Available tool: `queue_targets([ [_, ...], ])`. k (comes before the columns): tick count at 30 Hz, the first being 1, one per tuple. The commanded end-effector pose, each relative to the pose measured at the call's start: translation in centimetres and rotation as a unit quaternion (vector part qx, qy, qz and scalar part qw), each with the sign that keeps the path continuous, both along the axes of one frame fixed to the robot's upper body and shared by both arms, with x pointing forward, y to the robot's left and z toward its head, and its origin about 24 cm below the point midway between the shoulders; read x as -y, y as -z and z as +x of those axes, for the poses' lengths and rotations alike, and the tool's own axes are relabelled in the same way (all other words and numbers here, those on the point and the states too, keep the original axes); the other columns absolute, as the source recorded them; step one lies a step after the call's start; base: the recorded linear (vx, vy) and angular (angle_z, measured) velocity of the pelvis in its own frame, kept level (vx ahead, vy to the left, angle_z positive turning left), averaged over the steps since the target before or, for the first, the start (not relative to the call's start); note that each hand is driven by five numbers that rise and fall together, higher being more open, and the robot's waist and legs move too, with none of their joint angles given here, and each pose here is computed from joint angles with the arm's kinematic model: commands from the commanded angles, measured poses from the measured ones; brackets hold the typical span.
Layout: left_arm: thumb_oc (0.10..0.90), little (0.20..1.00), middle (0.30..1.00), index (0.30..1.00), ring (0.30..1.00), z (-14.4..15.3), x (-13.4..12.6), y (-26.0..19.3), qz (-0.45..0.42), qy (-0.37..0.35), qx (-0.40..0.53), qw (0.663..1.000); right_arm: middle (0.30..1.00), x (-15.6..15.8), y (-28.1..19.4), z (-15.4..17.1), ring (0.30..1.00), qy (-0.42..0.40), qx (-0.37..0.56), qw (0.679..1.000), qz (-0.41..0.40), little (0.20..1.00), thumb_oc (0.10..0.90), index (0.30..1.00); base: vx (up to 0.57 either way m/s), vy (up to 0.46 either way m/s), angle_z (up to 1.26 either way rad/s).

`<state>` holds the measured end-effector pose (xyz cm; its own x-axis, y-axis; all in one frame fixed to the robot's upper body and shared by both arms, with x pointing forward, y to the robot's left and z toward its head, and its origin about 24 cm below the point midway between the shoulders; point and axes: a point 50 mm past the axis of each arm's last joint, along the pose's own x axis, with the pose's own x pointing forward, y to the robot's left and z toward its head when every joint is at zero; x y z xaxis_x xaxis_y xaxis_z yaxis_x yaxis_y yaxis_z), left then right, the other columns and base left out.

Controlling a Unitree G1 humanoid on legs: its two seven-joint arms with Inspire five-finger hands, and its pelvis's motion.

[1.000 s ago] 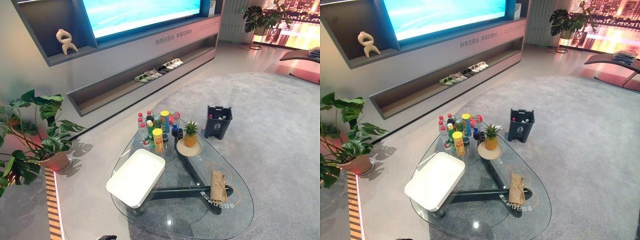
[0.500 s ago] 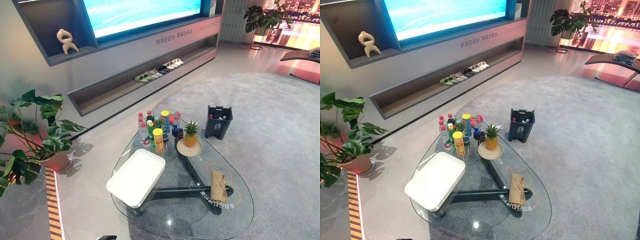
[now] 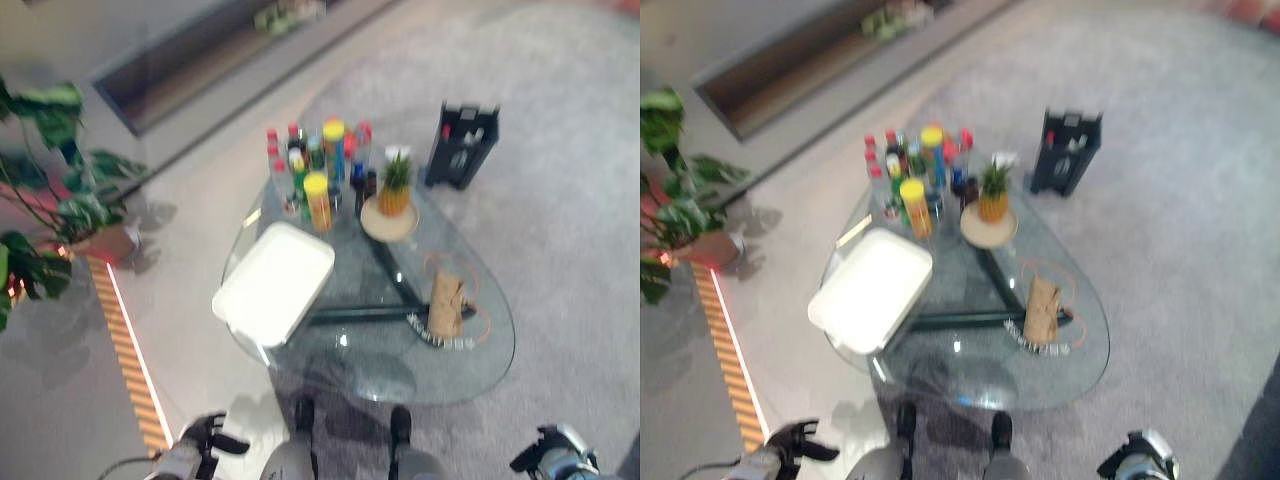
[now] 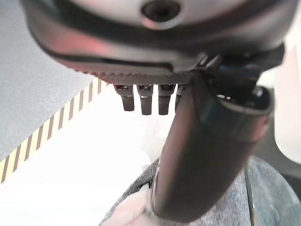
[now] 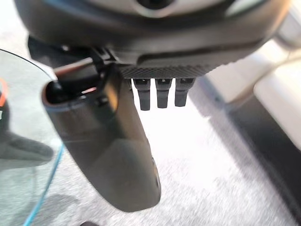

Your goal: Wipe the table with a cloth and put it in the basket.

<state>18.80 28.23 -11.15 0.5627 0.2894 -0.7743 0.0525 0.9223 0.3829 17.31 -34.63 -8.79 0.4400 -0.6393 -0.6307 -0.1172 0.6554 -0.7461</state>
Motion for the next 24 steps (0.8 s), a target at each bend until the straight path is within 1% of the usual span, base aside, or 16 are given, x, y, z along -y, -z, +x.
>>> queue_targets([
  [1, 0.8, 0.9, 0.9, 0.9, 0.9, 1.5, -3.2, -2.4, 0.05, -0.034, 0.048, 0.997, 0.9, 0.7, -1.5, 1.6, 0.9, -0.023, 0.042, 0.998, -0.052, 0.9, 0.8, 0.9, -0.15, -0.019, 0.05],
  [4, 0.8, 0.9, 0.9, 0.9, 0.9, 3.1, -3.7, -3.7, 0.054, -0.048, 0.088, 0.993, 0.9, 0.4, -2.0, 2.6, 0.9, -0.035, 0.069, 0.996, -0.055, 0.9, 0.8, 0.9, -0.12, -0.053, 0.11],
  [6, 0.8, 0.9, 0.9, 0.9, 0.9, 3.3, -3.7, -3.9, 0.052, -0.05, 0.095, 0.993, 0.9, 0.3, -2.0, 2.7, 0.9, -0.036, 0.071, 0.995, -0.055, 0.9, 0.8, 0.9, -0.05, -0.051, 0.11],
  [7, 0.8, 0.9, 0.9, 0.9, 0.9, 3.9, -3.4, -4.2, 0.053, -0.048, 0.112, 0.991, 0.9, 0.1, -1.9, 2.8, 0.9, -0.032, 0.08, 0.995, -0.054, 0.9, 0.8, 0.9, -0.13, -0.104, 0.21],
  [8, 0.8, 0.9, 0.9, 0.9, 0.9, 5.4, -2.8, -5.2, 0.05, -0.051, 0.153, 0.986, 0.9, -0.5, -2.3, 3.8, 0.9, -0.027, 0.104, 0.993, -0.056, 0.9, 0.8, 0.9, -0.14, -0.113, 0.3],
  [11, 0.8, 0.9, 0.9, 0.9, 0.9, 6.3, -2.5, -5.9, 0.045, -0.053, 0.175, 0.982, 0.9, -0.8, -2.9, 4.9, 0.9, -0.027, 0.127, 0.99, -0.06, 0.9, 0.8, 0.9, -0.08, -0.06, 0.15],
  [12, 0.8, 0.9, 0.9, 0.9, 0.9, 6.9, -2.3, -6.3, 0.038, -0.054, 0.187, 0.98, 0.9, -0.9, -3.5, 5.7, 0.9, -0.025, 0.144, 0.987, -0.064, 0.9, 0.8, 0.9, -0.08, -0.028, -0.03],
  [17, 0.8, 0.9, 0.9, 0.9, 0.9, 7.7, -2.0, -6.9, 0.029, -0.053, 0.203, 0.977, 0.9, -0.8, -4.9, 7.3, 0.9, -0.009, 0.189, 0.98, -0.069, 0.9, 0.8, 0.9, -0.06, -0.027, -0.02],
  [24, 0.8, 0.9, 0.9, 0.9, 0.9, 7.9, -1.9, -7.1, 0.024, -0.056, 0.209, 0.976, 0.9, -0.3, -5.7, 7.7, 0.9, 0.005, 0.215, 0.974, -0.069, 0.9, 0.8, 0.9, -0.03, -0.012, -0.01],
])
